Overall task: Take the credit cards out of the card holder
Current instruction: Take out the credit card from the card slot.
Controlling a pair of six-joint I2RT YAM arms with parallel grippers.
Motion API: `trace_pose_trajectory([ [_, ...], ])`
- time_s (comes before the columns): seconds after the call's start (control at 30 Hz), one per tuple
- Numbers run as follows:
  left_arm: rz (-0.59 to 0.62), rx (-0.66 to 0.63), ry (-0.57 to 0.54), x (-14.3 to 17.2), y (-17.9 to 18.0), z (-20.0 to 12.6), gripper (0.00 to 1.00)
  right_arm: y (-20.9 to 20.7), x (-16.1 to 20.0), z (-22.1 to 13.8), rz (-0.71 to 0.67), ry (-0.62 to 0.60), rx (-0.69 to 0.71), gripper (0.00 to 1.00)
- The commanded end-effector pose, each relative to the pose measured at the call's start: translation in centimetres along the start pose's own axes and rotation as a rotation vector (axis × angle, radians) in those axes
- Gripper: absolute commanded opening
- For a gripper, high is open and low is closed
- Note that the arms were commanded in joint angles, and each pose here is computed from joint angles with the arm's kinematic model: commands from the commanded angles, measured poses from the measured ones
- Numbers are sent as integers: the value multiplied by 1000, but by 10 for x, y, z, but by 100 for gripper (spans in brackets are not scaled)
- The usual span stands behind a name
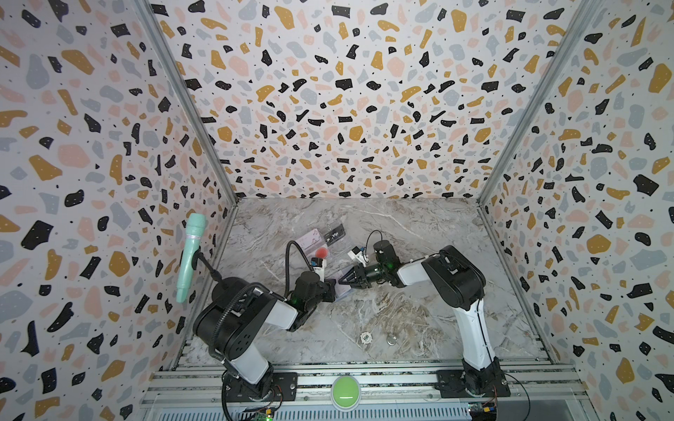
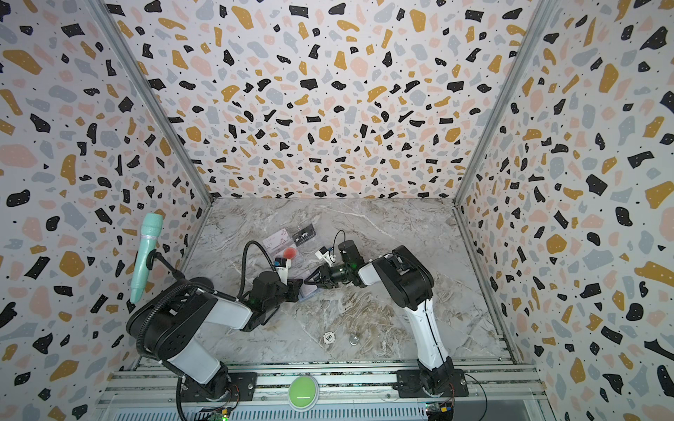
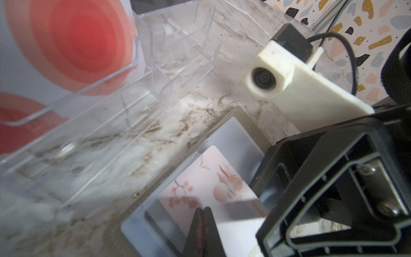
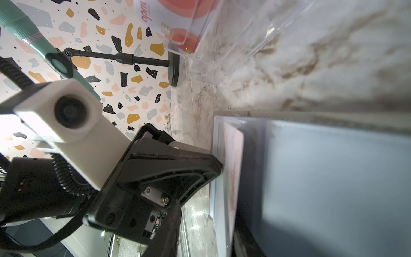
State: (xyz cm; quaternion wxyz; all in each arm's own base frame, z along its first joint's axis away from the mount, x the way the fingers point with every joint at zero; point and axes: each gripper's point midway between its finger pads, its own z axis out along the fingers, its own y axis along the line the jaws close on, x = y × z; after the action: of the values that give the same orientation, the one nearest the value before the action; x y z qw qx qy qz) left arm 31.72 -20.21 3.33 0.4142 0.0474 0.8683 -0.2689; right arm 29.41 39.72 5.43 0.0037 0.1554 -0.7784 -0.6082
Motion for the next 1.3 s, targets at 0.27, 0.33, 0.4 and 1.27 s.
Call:
trace_pose_trajectory([
  [0.27,42,-71,66,26,19,-10,0,38,-23,-6,-113,-49,-48,35],
  [0.33,44,-76,73,28,21,-9,0,40,-24,-6,-115,-47,-52,35],
  [0.4,47,-77,88,30,21,-7,0,41,-24,-6,-117,-45,-54,35],
  [1.27,79,-154,223,58,37,-7,0,51,-41,-27,-172,-92,-38,22],
])
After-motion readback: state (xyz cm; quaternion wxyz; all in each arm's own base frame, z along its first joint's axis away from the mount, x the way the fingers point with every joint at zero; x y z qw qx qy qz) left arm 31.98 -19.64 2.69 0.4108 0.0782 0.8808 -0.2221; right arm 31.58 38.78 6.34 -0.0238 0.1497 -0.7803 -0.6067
